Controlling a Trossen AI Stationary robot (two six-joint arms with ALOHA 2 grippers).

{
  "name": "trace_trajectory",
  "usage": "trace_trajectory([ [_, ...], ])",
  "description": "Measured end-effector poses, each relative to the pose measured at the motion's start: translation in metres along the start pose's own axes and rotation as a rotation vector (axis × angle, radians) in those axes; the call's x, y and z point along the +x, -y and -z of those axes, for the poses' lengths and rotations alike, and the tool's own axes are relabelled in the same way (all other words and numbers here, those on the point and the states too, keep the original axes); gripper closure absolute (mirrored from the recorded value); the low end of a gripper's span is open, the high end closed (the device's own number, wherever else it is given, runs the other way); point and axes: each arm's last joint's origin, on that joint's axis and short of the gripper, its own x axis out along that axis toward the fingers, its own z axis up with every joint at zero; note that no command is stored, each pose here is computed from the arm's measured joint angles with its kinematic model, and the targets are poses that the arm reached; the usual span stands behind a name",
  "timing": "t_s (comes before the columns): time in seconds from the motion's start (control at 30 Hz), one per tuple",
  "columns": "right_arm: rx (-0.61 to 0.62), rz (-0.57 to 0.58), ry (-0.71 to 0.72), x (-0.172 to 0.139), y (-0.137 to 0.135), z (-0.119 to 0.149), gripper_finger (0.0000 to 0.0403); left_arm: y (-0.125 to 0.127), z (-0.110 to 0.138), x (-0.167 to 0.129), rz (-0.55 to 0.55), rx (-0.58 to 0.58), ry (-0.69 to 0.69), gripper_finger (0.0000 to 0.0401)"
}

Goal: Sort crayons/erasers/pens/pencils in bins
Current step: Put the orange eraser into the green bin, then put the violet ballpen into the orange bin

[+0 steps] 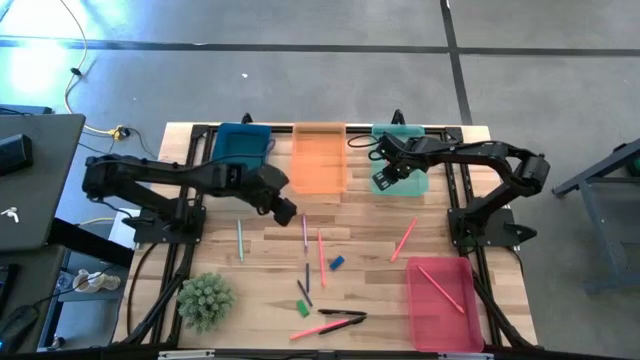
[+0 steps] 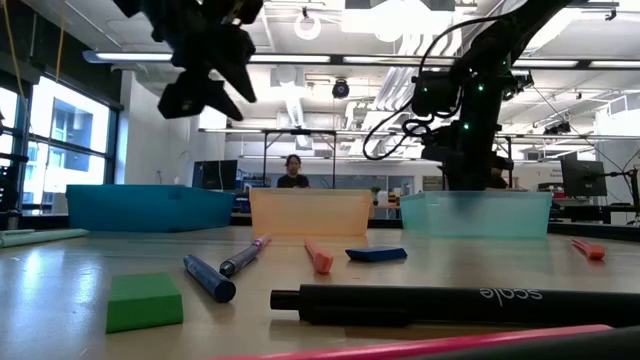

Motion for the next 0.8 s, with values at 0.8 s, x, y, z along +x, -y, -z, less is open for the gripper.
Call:
trace_trajectory([
  [0.8,0.011,-0.045,0.189,-0.052,0.024,-0.001,0.0242,0.022,-0.012,0.013,0.035,-0.222,0.093,0.027],
])
